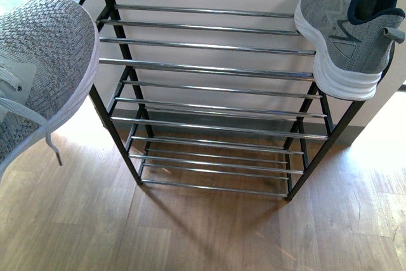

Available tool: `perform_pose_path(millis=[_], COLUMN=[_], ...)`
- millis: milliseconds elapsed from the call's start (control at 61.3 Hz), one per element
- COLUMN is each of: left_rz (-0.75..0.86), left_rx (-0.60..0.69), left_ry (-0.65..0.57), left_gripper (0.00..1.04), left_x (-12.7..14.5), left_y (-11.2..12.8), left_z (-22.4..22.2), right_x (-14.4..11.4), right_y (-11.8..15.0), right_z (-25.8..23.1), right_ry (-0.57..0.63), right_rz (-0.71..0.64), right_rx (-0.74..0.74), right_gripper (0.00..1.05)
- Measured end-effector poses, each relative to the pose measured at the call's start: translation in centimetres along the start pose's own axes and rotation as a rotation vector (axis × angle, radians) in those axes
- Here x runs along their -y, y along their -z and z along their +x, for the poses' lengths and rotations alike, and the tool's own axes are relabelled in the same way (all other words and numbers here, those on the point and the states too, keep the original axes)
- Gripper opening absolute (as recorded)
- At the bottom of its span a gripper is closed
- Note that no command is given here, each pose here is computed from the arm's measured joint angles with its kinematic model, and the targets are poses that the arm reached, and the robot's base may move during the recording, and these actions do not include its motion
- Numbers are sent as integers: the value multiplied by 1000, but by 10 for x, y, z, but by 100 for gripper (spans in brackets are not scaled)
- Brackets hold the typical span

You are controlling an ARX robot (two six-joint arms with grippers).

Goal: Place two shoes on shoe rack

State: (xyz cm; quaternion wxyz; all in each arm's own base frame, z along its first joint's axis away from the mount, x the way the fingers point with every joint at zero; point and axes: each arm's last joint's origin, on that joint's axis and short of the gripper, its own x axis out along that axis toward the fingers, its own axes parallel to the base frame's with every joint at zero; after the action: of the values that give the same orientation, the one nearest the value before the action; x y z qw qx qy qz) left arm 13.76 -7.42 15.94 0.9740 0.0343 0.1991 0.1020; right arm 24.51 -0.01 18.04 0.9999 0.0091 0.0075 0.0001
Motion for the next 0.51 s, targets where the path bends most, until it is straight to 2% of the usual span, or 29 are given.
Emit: perform_pose_path(millis=[82,505], left_rz=[0,0], left_rx=[0,0], left_ry=[-1,0], left_gripper=[2,2], left_x=[0,0], left_y=[0,0], left_z=[0,0], right_x=[0,0], right_y=[3,21], right_z=[-12,-68], right_ry=[0,0], right_rz=[-8,-12], right_rx=[0,-8], right_gripper=[1,1])
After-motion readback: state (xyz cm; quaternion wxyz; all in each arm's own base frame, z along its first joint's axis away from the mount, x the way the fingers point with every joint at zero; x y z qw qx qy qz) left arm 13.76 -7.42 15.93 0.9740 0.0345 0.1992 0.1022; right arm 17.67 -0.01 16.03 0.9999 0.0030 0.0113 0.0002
